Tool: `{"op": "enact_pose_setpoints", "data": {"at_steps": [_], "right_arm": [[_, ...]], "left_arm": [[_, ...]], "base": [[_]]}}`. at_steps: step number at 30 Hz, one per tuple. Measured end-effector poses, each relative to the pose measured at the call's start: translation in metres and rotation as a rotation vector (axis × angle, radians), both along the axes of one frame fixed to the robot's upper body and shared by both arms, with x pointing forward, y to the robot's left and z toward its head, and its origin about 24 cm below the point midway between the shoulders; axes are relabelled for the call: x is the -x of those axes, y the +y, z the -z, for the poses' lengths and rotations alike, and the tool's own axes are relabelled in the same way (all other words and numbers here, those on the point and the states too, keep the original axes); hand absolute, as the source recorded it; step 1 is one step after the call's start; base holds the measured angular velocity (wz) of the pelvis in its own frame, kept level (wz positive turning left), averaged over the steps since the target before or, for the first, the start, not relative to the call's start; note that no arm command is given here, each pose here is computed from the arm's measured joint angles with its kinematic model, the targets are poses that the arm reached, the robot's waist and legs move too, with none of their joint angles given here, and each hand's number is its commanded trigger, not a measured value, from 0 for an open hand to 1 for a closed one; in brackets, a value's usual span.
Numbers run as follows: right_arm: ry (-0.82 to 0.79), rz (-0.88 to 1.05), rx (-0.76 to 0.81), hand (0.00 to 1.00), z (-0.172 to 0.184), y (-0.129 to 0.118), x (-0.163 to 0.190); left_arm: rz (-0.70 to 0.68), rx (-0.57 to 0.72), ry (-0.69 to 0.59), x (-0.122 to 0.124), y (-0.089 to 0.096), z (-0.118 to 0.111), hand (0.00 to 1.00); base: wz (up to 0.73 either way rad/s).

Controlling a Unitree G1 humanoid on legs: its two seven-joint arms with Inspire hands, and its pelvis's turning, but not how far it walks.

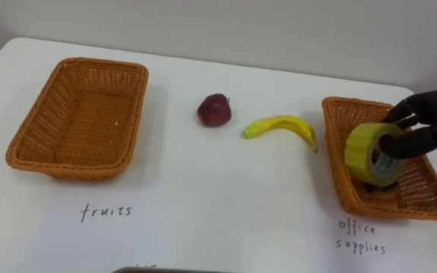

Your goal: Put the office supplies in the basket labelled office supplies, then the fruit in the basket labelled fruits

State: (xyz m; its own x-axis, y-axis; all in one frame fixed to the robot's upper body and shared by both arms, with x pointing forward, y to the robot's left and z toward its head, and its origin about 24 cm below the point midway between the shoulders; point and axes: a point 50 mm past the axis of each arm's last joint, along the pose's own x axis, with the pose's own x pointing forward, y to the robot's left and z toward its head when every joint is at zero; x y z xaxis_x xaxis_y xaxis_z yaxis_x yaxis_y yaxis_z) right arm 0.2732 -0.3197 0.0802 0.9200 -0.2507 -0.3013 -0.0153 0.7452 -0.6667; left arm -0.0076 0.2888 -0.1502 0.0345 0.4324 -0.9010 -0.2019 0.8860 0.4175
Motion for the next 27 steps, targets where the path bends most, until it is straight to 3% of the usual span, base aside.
{"op": "enact_pose_setpoints", "data": {"at_steps": [27], "right_arm": [[0.006, 0.002, 0.003, 0.00, 0.0014, -0.0005, 0.0012]], "left_arm": [[-0.004, 0.001, 0.013, 0.0024, -0.0003, 0.0001, 0.00]], "base": [[0.00]]}}
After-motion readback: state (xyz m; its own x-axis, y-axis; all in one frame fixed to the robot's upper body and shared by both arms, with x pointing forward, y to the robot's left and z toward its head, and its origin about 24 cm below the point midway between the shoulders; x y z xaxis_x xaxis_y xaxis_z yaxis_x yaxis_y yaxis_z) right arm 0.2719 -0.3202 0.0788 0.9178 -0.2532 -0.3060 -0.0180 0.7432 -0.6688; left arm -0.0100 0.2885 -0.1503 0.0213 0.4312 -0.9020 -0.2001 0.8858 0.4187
